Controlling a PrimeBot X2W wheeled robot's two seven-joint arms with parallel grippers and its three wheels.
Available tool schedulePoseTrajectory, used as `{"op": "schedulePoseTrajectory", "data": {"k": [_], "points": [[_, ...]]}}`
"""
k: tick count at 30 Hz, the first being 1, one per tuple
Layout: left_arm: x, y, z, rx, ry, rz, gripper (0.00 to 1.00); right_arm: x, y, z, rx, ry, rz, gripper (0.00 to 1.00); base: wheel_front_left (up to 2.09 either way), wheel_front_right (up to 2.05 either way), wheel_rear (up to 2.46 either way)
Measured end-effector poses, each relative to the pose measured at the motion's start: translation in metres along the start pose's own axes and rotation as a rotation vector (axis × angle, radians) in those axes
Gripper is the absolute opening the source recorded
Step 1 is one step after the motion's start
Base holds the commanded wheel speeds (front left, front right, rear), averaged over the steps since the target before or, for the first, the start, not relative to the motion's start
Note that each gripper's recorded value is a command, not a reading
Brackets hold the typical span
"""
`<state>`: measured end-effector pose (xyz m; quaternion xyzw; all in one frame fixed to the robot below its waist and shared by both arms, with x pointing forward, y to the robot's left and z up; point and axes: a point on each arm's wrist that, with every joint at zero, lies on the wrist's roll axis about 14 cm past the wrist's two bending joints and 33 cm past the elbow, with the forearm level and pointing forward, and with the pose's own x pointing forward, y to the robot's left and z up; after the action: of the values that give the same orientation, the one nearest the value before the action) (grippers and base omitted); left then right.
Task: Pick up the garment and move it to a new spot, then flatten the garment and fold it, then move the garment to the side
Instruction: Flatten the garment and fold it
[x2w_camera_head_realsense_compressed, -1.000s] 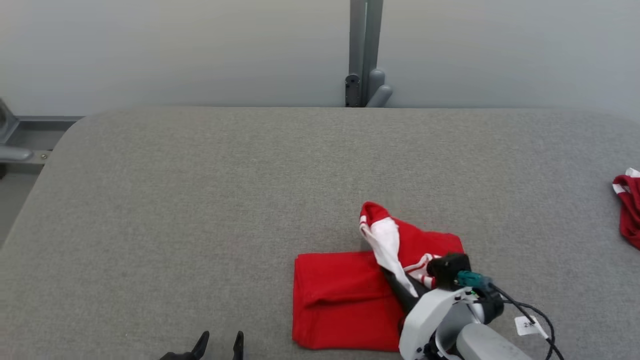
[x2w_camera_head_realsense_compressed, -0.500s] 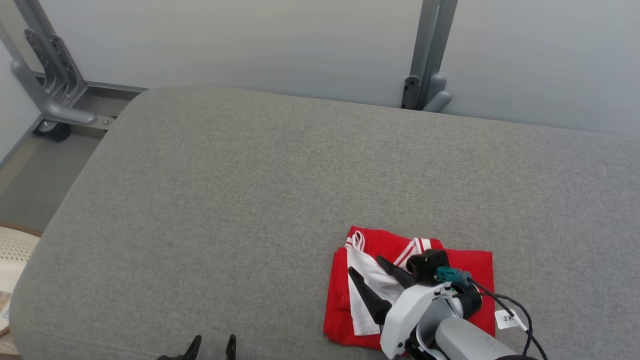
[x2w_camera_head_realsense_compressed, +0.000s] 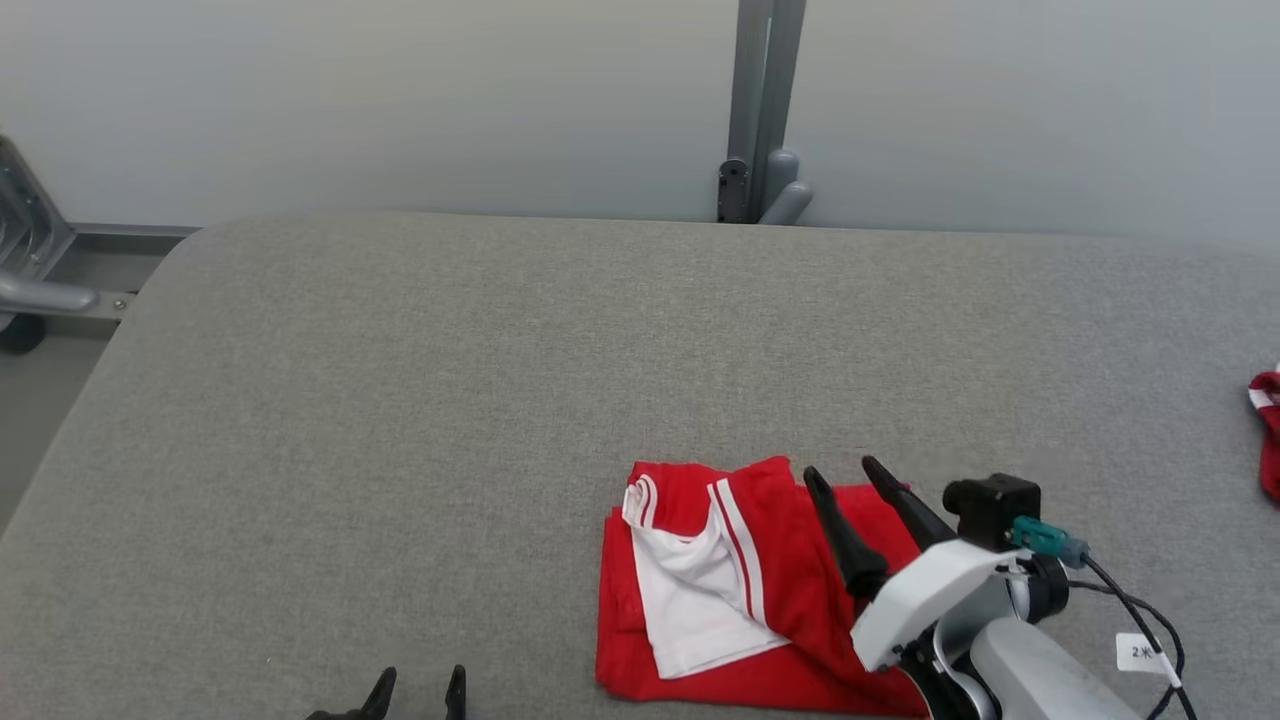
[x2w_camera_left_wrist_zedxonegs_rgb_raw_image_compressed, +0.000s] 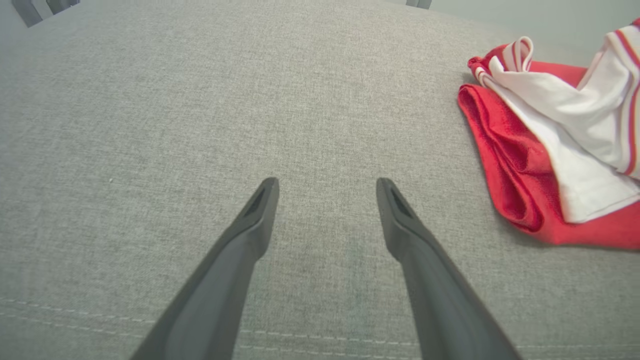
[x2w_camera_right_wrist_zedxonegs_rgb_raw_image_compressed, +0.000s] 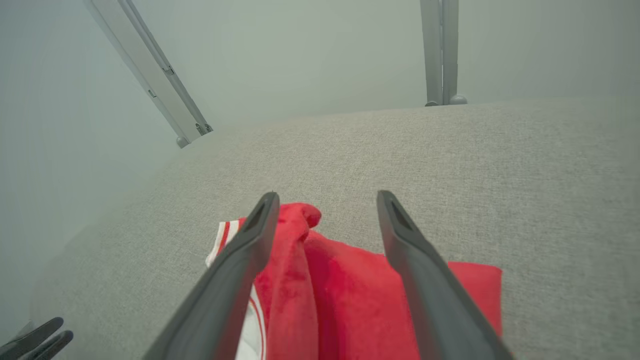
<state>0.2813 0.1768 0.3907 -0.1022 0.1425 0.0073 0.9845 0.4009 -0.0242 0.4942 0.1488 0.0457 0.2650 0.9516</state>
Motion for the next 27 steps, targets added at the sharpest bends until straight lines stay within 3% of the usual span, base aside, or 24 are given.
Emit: {"op": "schedulePoseTrajectory", "data": {"k": [6,16,18,27], "points": [[0.004,-0.007,0.000,0.008,0.003,-0.026,1.00,-0.016,-0.009,-0.011,0.010,0.022,-0.032,1.00,0.00,0.00,0.00],[-0.003,0.000,-0.005,0.014,0.015,0.003,1.00,-0.001,0.009,-0.036,0.006,0.108,0.025,0.99,0.00,0.00,0.00],[-0.005,0.004,-0.006,0.011,0.016,0.017,1.00,0.004,0.015,-0.040,-0.004,0.124,0.050,0.00,0.00,0.00,0.00],[-0.006,0.009,-0.006,0.011,0.016,0.033,1.00,0.002,0.065,-0.050,-0.008,0.174,0.219,0.00,0.00,0.00,0.00]]}}
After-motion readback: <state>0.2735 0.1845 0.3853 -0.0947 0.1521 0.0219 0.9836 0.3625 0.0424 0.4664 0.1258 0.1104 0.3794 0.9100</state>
